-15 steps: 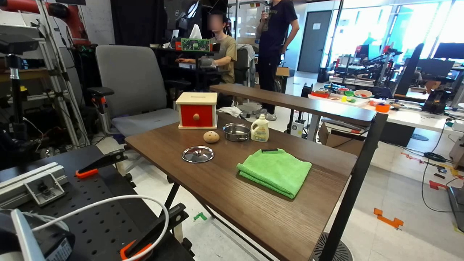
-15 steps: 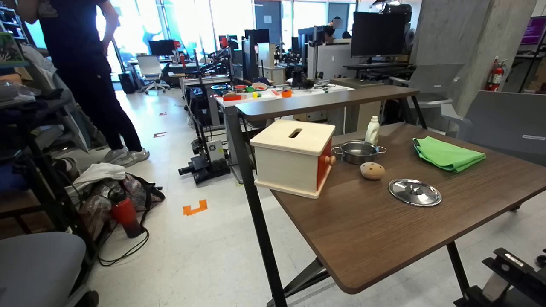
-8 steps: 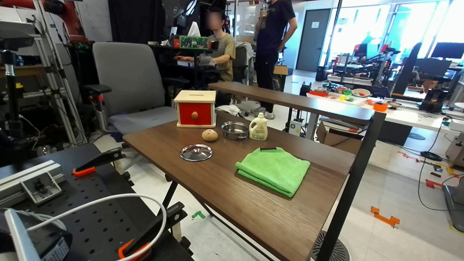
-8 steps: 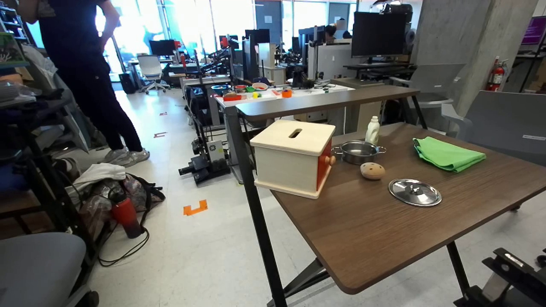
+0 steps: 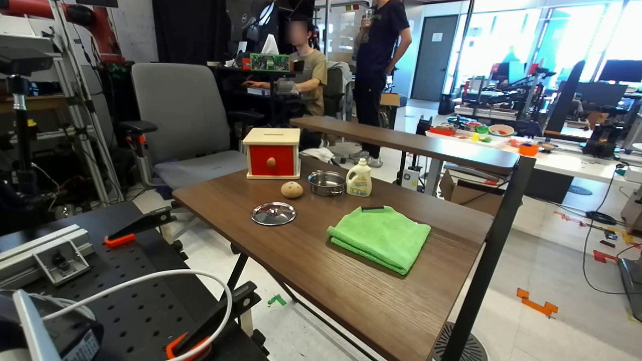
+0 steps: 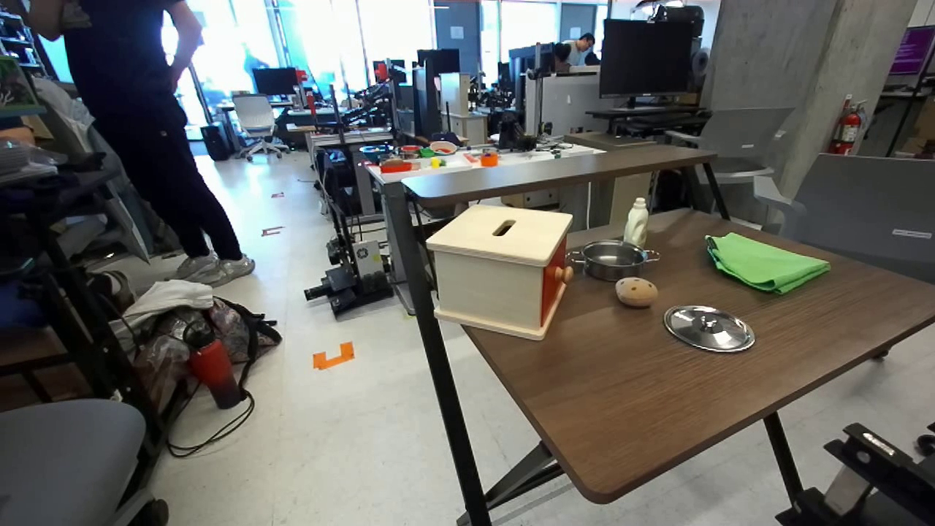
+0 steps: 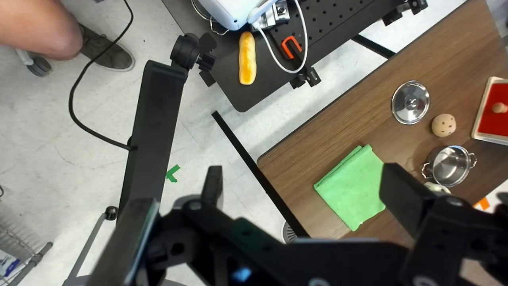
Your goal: Use the green towel to wipe the table
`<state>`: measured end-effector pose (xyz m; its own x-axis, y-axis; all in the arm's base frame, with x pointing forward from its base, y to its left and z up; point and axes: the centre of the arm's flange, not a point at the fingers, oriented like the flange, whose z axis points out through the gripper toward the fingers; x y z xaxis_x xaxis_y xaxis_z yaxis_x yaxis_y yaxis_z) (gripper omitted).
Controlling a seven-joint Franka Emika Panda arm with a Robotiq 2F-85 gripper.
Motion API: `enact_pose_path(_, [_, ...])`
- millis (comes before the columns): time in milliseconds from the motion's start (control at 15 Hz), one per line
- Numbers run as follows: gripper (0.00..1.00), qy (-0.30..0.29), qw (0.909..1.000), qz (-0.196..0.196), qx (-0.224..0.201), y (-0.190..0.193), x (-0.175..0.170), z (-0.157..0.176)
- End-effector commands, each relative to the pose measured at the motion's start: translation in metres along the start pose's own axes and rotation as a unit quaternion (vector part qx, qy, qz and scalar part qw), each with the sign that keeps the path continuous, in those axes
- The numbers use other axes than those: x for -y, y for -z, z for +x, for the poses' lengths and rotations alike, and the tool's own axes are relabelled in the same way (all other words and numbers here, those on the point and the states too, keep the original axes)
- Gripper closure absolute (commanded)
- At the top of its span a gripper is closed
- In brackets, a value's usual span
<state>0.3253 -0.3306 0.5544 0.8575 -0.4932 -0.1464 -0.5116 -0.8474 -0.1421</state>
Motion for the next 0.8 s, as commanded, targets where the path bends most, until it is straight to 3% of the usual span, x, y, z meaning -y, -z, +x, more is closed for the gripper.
enact_pose_path(0, [0.0,-0.019,0.9998,-0.001,-0.007,-0.009,-0.003,0.022])
enact_pose_path(400, [0.0,-0.056,0.9957,-0.018,-0.072,-0.036,-0.004,0.096])
enact_pose_path(733, [0.0,-0.03,0.9958,-0.029,-0.082,-0.072,0.03,0.159])
